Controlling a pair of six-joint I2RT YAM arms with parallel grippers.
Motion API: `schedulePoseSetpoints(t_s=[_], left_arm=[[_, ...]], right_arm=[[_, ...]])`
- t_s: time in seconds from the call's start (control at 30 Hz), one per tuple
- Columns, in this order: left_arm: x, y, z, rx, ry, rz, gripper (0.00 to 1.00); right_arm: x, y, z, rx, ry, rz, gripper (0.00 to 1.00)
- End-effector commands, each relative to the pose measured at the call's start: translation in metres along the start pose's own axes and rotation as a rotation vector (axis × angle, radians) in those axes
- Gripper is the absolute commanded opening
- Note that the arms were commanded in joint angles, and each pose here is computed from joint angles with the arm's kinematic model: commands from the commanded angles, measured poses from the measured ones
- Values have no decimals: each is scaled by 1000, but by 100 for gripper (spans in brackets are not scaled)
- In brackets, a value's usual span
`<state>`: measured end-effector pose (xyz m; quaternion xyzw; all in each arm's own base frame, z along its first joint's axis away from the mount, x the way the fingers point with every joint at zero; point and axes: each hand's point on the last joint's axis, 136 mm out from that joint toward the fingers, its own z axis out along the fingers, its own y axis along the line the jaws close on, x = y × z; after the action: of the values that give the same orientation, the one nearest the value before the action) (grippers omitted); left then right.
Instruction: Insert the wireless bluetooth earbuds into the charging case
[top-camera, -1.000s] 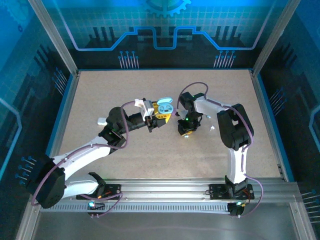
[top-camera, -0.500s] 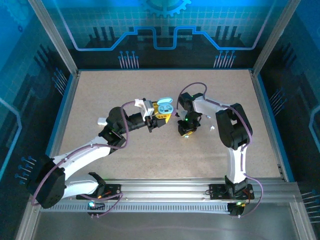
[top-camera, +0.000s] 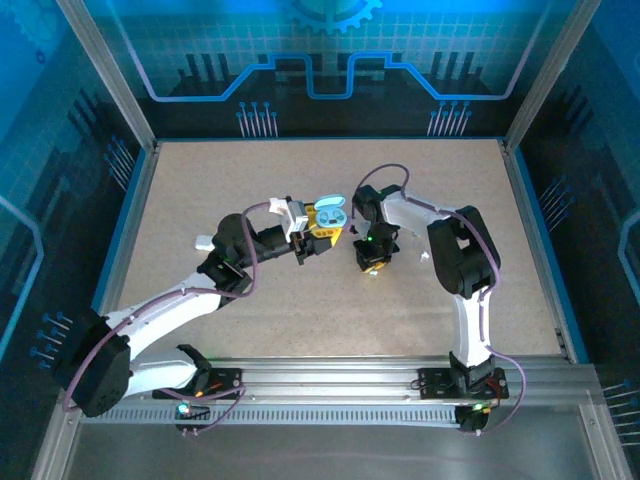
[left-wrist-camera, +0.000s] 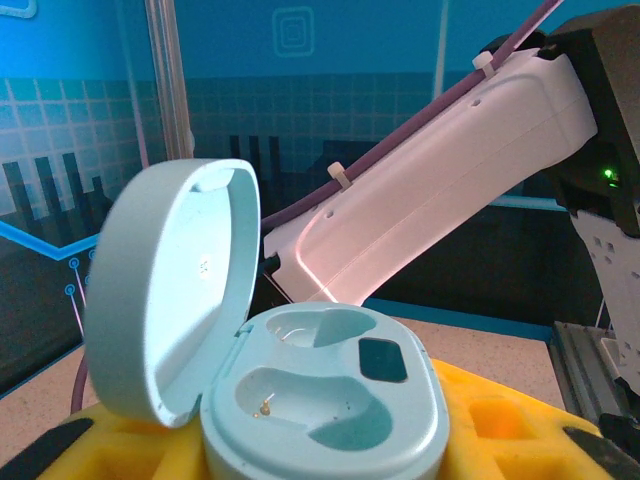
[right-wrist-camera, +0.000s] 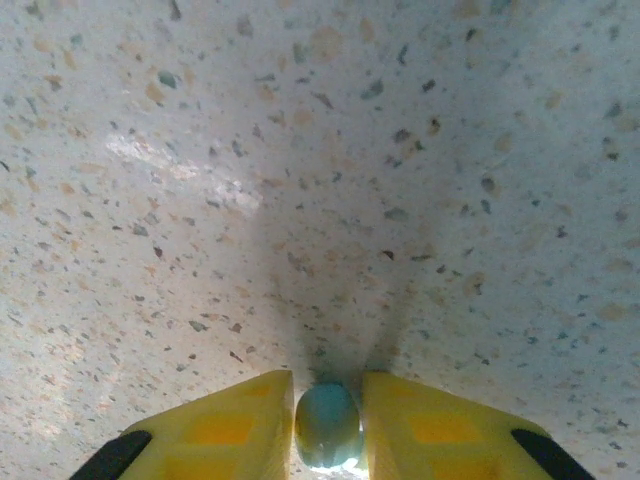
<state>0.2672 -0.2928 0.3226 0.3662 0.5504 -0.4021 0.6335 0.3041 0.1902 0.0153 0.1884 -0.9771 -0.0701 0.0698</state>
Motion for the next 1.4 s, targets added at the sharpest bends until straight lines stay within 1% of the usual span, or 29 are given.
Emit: schedulePoseSetpoints(t_s=[0.0, 0.17, 0.23, 0.3, 0.4, 0.47, 0.53, 0.6, 0.73, 0.8, 1.0, 1.13, 1.37], left_arm=[[-2, 1, 0, -6, -11, 14, 33], [0, 2, -1, -15, -7, 16, 33], [1, 3, -2, -21, -6, 18, 33], [1, 4, -2, -29, -6, 21, 33], [3, 8, -5, -47, -6, 21, 33], [4, 13, -9, -61, -8, 13, 33], [5, 19, -14, -83, -20, 6, 33], [5, 26, -19, -105, -30, -5, 33], [8, 37, -29, -139, -32, -13, 33], [8, 41, -32, -156, -33, -11, 33], [17, 47, -35, -181, -9, 0, 33], [22, 49, -35, -186, 6, 7, 33], [29, 46, -30, -154, 22, 14, 33]], right_arm=[[0, 8, 10, 3, 22, 2, 23], [-3, 13, -11, -23, -37, 7, 20], [-5, 18, -25, -70, -82, 17, 20], [-8, 26, -43, -158, -142, 30, 20], [-14, 46, -82, -378, -258, 48, 20], [-16, 58, -112, -555, -334, 55, 20], [-17, 67, -142, -729, -392, 58, 19], [-15, 73, -168, -873, -427, 48, 19], [-8, 83, -209, -1068, -462, 1, 19], [-4, 87, -224, -1133, -463, -21, 19], [4, 95, -247, -1217, -448, -58, 19], [7, 98, -257, -1228, -450, -67, 19], [14, 106, -276, -1220, -473, -95, 19]])
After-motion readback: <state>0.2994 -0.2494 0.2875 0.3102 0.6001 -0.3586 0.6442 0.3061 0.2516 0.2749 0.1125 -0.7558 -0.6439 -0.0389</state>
